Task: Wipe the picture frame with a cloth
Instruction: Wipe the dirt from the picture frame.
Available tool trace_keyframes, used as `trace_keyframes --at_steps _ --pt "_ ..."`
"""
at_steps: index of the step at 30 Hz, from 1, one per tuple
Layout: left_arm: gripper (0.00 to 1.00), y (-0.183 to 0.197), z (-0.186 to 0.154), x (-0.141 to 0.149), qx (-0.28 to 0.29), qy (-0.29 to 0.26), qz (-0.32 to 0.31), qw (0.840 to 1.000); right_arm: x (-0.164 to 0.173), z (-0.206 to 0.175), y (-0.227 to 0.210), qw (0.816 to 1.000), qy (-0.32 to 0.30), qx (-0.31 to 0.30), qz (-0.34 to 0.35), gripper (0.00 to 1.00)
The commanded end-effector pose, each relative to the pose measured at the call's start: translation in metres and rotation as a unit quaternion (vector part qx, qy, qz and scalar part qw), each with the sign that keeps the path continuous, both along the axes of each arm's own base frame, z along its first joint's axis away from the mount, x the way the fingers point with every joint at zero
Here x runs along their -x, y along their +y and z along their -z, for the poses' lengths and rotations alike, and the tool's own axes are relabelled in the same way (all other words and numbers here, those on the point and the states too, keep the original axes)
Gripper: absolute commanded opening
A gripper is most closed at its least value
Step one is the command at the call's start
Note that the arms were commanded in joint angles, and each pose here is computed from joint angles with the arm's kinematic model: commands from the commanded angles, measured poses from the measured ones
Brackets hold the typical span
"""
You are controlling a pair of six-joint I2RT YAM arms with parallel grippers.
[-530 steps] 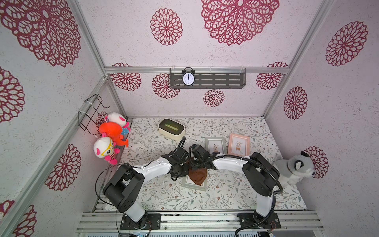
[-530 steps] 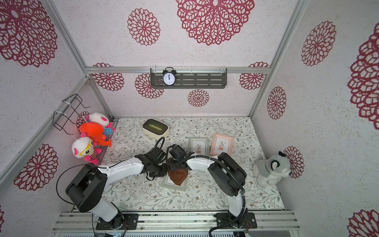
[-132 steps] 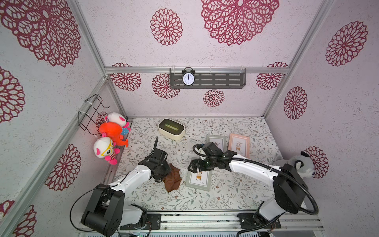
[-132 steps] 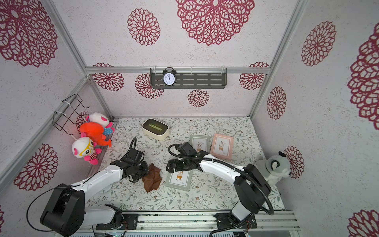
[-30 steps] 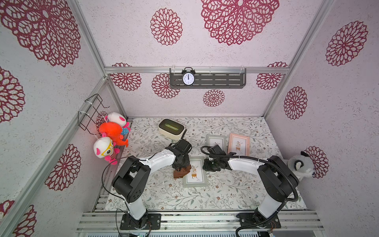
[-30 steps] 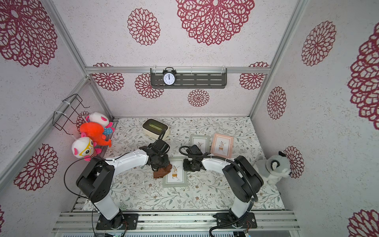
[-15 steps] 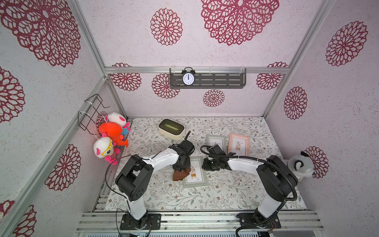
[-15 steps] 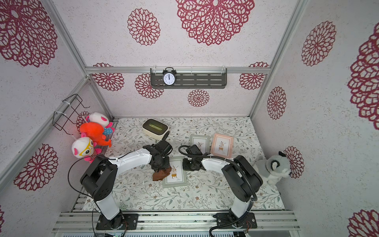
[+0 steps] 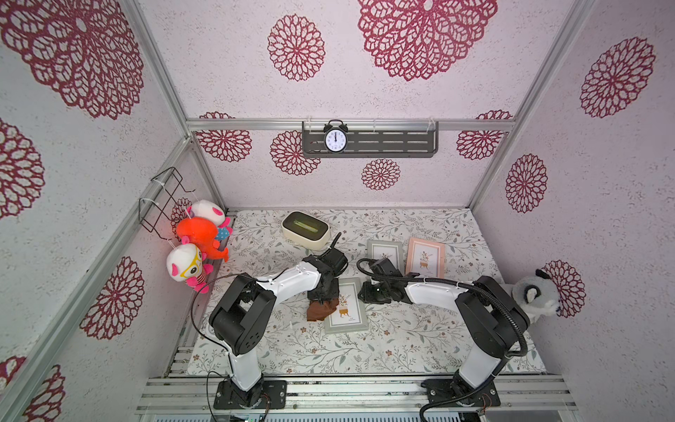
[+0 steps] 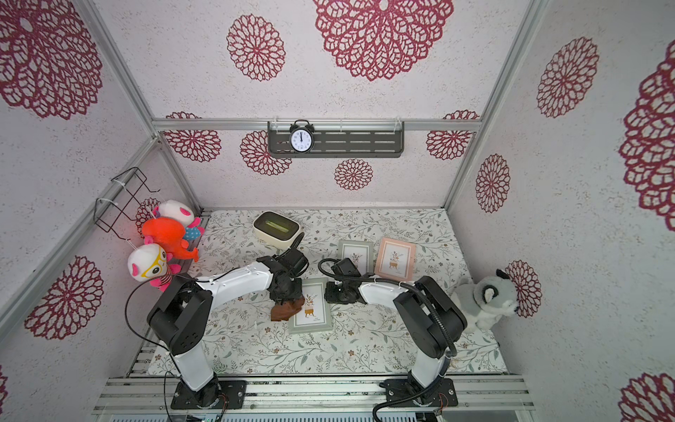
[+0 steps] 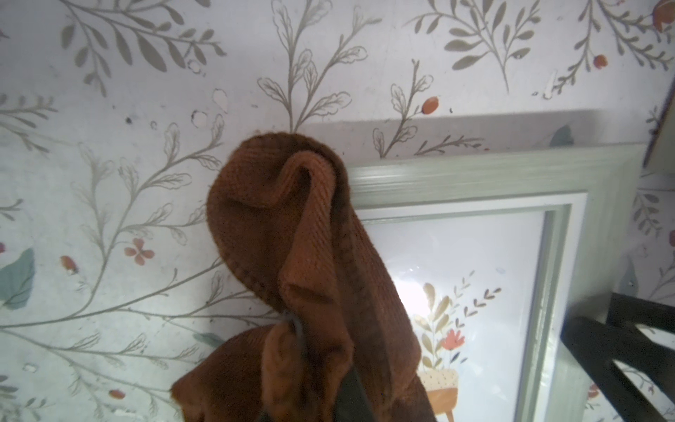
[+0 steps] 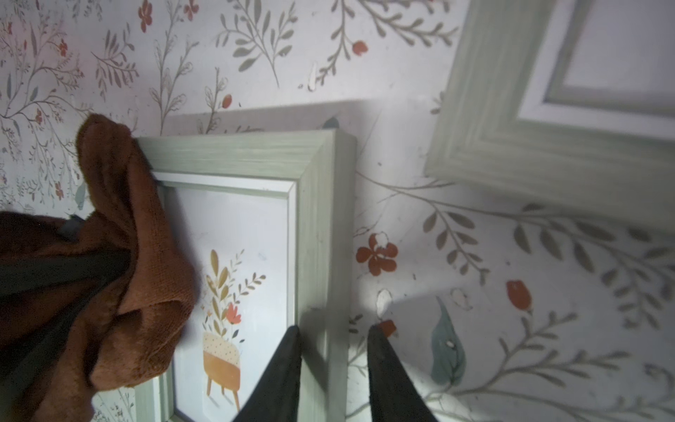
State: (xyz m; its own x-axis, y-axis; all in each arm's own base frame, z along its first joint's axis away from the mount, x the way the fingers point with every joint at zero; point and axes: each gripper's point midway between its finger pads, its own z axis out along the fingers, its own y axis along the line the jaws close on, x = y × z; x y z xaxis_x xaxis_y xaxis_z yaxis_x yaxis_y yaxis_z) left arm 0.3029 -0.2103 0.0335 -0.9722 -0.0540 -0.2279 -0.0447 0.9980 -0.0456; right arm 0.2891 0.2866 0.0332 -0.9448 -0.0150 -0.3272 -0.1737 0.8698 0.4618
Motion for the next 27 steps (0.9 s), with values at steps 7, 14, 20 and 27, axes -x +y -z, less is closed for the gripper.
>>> trace_keyframes --at_steps 7,14,20,27 --pt "0.0 0.012 0.028 0.013 -0.028 0.038 0.002 0.999 0.014 0.001 0.005 1.0 0.006 -0.018 -0.003 0.33" --pt "0.0 0.011 0.028 0.013 -0.025 0.037 0.002 0.999 0.014 -0.006 0.005 1.0 0.001 -0.027 -0.003 0.37" --pt "0.0 0.012 0.028 0.013 -0.025 0.037 0.002 0.999 0.011 -0.008 0.01 0.999 -0.003 -0.043 -0.001 0.39" --pt "0.0 0.01 0.029 0.012 -0.024 0.037 0.004 0.999 0.004 0.009 0.002 1.0 0.007 0.01 0.006 0.31"
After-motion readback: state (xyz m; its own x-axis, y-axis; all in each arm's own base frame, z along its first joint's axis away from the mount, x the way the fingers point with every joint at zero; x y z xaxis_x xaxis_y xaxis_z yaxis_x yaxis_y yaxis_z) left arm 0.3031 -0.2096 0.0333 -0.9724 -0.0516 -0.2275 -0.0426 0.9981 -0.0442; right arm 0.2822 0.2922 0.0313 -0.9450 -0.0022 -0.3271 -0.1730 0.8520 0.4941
